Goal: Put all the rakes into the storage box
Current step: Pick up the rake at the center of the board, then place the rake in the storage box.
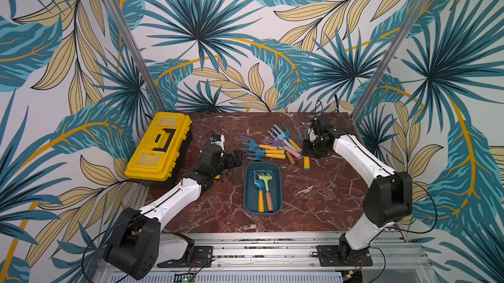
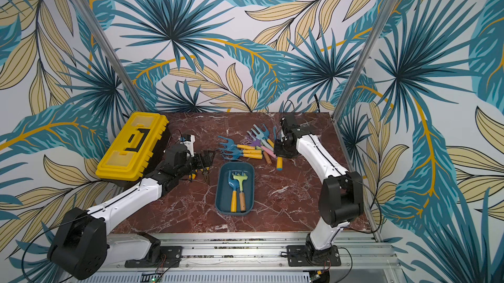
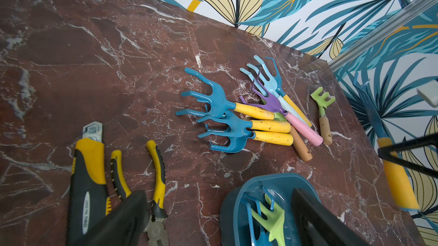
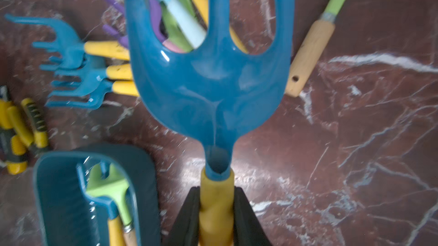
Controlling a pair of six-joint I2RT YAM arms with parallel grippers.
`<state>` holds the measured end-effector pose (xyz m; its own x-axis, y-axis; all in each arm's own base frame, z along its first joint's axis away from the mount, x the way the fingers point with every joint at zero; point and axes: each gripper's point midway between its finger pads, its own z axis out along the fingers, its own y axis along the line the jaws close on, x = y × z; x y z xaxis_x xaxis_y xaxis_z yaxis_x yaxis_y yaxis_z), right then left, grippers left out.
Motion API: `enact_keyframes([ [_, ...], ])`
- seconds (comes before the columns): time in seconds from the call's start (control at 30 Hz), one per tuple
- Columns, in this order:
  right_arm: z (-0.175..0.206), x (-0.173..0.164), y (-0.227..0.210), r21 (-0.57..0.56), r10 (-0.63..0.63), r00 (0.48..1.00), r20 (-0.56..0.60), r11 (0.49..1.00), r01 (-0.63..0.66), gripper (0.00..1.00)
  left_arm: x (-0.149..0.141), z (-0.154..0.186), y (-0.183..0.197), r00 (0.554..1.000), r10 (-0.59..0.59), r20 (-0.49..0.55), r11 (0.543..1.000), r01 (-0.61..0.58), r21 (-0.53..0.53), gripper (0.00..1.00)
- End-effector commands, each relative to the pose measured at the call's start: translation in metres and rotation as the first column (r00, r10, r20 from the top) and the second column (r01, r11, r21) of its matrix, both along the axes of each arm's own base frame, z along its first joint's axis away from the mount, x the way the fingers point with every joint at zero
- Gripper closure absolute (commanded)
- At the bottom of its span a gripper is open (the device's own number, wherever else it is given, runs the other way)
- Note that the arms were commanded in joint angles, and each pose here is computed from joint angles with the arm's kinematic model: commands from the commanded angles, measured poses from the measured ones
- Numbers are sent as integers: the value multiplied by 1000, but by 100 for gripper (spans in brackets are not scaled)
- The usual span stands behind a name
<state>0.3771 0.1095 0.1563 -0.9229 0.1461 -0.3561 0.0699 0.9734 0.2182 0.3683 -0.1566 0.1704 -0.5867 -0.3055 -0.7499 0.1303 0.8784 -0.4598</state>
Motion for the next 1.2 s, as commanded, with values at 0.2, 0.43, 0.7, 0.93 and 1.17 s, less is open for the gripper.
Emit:
enact_keyframes([
  [0.2,25,-79,82,211,44,999,6,976,-44,80,-2,0,11,998,47,30,999,-47,6,0],
  [0.43,17,-118,131,234,75,997,-25,970,-67,80,-4,2,13,997,58,40,998,-58,1,0],
  [0.7,-11,-130,166,126,69,995,-76,990,-59,80,-4,2,14,997,63,42,998,-63,0,0],
  [0.93,-34,-130,178,53,55,992,-111,997,-49,80,-5,4,15,997,66,48,998,-67,0,0],
  [1.17,-60,-137,173,-2,40,986,-164,999,-41,80,-5,4,14,997,64,48,998,-64,-2,0],
])
